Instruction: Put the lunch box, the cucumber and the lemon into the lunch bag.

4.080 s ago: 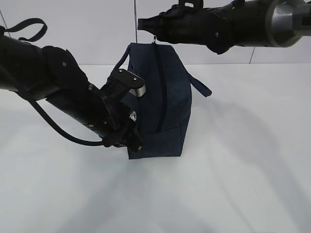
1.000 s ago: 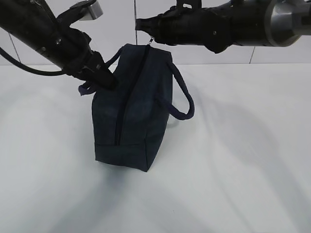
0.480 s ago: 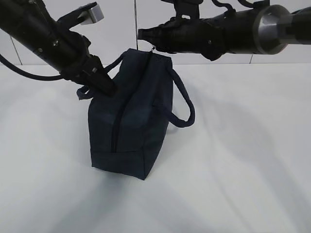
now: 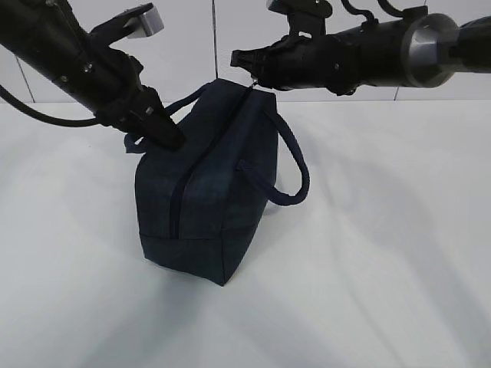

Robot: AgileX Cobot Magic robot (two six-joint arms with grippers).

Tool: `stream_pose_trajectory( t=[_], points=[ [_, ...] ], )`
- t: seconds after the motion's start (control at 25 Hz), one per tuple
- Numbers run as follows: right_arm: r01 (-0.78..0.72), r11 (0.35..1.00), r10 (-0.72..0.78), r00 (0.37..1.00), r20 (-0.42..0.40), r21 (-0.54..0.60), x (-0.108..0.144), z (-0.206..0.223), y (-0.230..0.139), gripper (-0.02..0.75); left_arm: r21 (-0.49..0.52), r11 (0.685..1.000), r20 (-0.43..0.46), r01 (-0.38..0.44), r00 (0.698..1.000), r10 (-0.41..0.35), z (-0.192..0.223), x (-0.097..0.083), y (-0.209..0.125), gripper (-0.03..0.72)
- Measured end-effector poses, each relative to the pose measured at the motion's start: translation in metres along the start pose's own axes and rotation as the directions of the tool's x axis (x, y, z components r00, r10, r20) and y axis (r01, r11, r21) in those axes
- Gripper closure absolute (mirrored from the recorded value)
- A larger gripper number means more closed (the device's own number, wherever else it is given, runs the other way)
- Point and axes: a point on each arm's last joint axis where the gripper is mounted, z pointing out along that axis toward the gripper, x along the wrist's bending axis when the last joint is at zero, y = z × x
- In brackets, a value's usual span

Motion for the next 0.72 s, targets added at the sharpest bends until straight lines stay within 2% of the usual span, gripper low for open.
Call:
stream_pose_trajectory(
  t=[0.72],
  points=[
    [-0.005,0.999,0.004,1.0,0.015,0.033,-0.005,0.019,-0.01,0.738,0.012,1.0,-0.003,-0.006,1.0,0.007,0.0,0.0,-0.001,0.687]
  ],
)
